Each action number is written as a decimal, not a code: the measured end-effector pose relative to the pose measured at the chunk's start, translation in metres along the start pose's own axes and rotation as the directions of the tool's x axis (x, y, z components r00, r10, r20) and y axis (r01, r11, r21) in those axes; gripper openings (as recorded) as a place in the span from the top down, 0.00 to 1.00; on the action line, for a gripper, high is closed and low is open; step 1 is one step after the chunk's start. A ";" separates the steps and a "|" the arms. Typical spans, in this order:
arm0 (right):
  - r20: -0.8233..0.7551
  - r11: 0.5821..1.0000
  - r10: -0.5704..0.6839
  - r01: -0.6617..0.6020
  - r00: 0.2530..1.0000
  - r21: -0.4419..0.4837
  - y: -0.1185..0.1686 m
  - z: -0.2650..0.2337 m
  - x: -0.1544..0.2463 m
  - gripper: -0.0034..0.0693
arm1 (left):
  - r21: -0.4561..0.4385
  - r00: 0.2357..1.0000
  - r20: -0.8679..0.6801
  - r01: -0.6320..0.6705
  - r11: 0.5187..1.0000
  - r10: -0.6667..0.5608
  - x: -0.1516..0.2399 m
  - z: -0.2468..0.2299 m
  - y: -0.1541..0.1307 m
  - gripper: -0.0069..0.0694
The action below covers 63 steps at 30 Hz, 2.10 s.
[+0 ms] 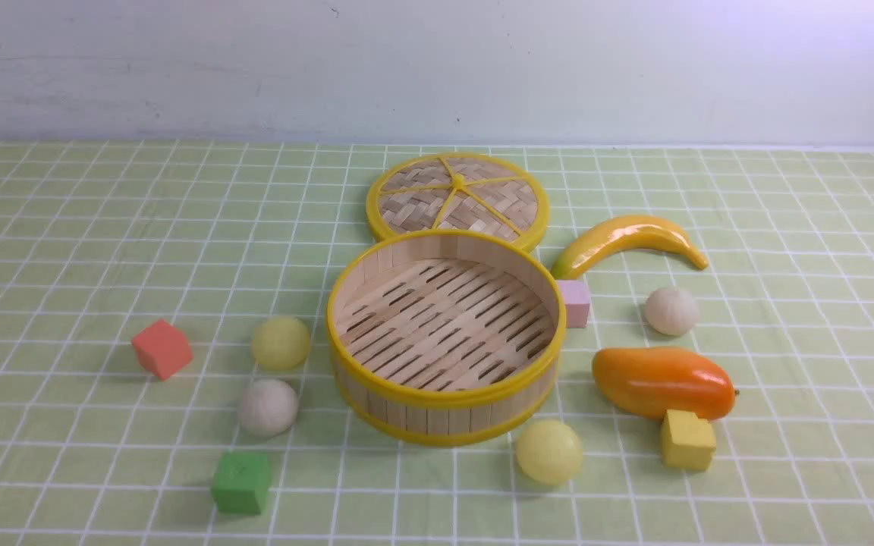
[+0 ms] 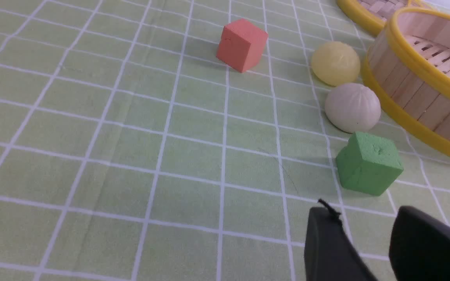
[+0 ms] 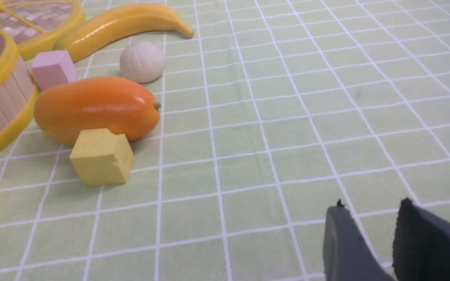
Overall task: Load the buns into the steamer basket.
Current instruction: Use the left arm to grab a steamed stuffed bun
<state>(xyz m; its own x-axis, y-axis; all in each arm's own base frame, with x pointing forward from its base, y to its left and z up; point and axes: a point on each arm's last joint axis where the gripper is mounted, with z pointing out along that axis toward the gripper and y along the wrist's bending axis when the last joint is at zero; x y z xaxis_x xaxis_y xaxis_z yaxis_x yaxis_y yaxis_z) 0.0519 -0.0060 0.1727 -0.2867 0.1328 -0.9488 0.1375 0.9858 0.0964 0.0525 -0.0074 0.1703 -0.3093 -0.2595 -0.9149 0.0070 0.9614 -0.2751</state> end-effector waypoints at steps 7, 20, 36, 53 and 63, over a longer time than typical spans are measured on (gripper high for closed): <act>0.000 1.000 0.000 0.000 1.000 0.000 0.000 0.000 0.000 0.67 | 0.000 1.000 0.000 0.000 1.000 0.000 0.000 0.000 0.000 0.60; 0.000 1.000 0.000 0.000 1.000 0.000 0.000 0.000 0.000 0.67 | 0.112 0.922 0.115 0.357 0.927 -0.369 -0.014 -0.001 -0.006 0.60; 0.000 1.000 0.000 0.000 1.000 0.000 0.000 0.000 0.000 0.66 | 0.246 0.869 0.044 0.468 0.849 -0.493 -0.092 -0.029 -0.041 0.93; 0.000 1.000 0.000 0.000 1.000 0.000 0.000 0.000 0.000 0.63 | 0.106 0.665 -0.747 0.116 0.988 0.002 -0.136 0.134 -0.080 0.93; 0.000 1.000 0.000 0.000 1.000 0.000 0.000 0.000 0.000 0.63 | 0.116 0.619 -0.764 -0.142 0.983 0.180 -0.126 0.208 -0.124 0.93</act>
<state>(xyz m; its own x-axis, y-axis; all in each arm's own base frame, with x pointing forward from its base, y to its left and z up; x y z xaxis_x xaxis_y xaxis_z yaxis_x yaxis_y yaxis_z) 0.0519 -0.0060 0.1727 -0.2867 0.1328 -0.9488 0.1375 0.9858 0.0964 0.2885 -0.1131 0.2579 -0.9172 0.0820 -0.3900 0.1611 0.9713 -0.1747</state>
